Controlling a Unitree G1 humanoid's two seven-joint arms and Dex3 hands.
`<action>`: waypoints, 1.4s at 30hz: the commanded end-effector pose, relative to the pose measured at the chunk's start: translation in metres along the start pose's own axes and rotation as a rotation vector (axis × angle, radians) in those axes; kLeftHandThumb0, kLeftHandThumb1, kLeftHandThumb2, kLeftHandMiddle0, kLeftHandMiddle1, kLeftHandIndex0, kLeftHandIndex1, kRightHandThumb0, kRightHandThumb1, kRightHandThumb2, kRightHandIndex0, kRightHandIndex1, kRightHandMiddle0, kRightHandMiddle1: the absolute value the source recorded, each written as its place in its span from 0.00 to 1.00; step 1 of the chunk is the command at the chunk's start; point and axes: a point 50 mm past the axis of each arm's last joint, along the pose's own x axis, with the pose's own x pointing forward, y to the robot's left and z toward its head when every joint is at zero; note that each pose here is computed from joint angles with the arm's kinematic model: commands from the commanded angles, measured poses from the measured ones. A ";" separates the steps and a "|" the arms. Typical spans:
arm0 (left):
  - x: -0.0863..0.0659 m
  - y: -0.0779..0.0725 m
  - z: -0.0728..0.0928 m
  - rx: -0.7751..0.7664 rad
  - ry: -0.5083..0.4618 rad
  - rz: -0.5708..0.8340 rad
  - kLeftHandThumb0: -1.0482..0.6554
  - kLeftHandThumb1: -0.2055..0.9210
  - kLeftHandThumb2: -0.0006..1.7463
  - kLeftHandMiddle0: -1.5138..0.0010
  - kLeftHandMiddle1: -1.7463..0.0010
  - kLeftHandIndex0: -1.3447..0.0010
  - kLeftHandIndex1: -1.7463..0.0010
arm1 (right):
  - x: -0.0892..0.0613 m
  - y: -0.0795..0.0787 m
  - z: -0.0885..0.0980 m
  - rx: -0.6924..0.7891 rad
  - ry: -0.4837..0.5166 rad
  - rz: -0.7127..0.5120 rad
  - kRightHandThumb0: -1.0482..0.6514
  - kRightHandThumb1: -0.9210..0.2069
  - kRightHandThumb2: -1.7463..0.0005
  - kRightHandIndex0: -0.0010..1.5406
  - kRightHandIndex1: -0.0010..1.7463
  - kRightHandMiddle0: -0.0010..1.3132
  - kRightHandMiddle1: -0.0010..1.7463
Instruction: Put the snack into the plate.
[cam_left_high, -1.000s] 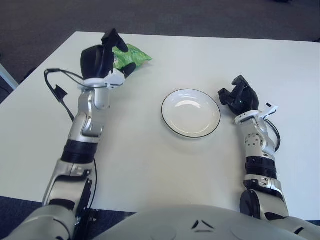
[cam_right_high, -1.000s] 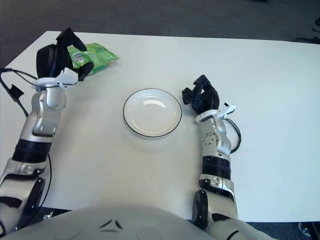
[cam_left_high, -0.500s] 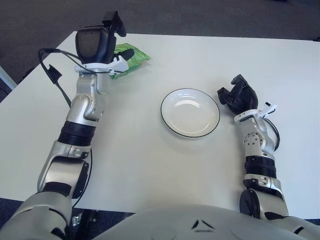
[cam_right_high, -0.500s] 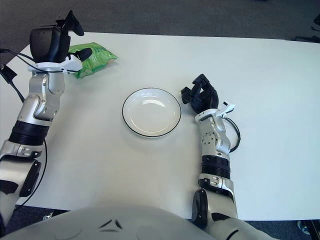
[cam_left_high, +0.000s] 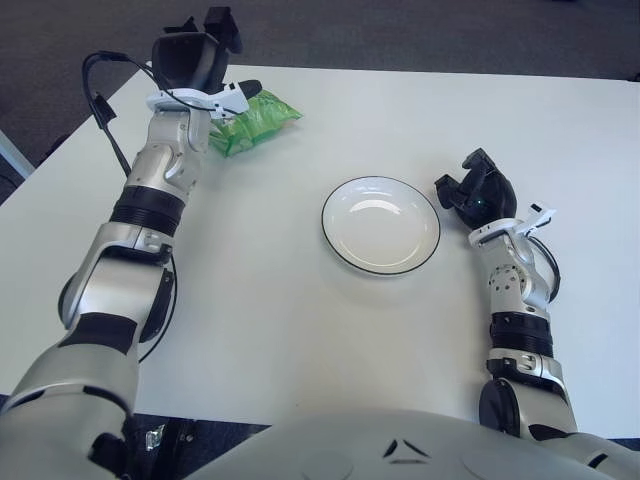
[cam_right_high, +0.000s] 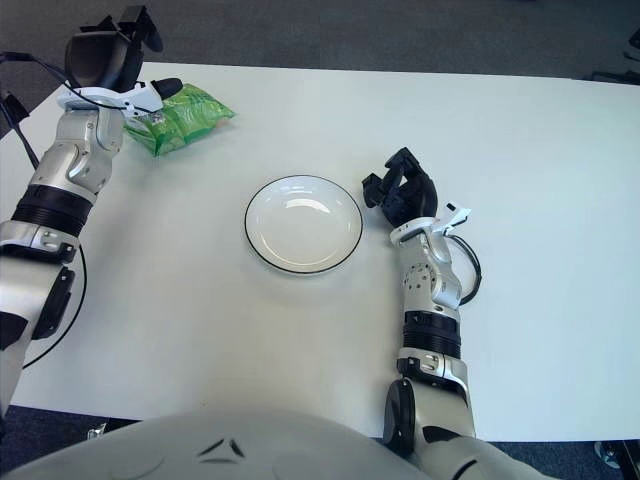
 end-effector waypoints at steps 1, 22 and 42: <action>0.006 0.000 -0.009 0.053 0.002 -0.064 0.10 1.00 0.43 0.91 0.30 0.99 0.33 | -0.019 -0.019 -0.030 0.031 0.118 -0.091 0.31 0.62 0.18 0.82 1.00 0.53 1.00; 0.006 -0.037 -0.020 0.122 0.094 -0.363 0.00 1.00 0.71 1.00 0.81 1.00 0.67 | -0.021 -0.018 -0.030 0.034 0.116 -0.088 0.31 0.62 0.18 0.82 1.00 0.53 1.00; -0.030 -0.093 -0.005 0.056 0.163 -0.564 0.03 1.00 0.77 0.94 0.82 1.00 0.66 | -0.024 -0.017 -0.028 0.022 0.108 -0.089 0.31 0.63 0.17 0.82 1.00 0.53 1.00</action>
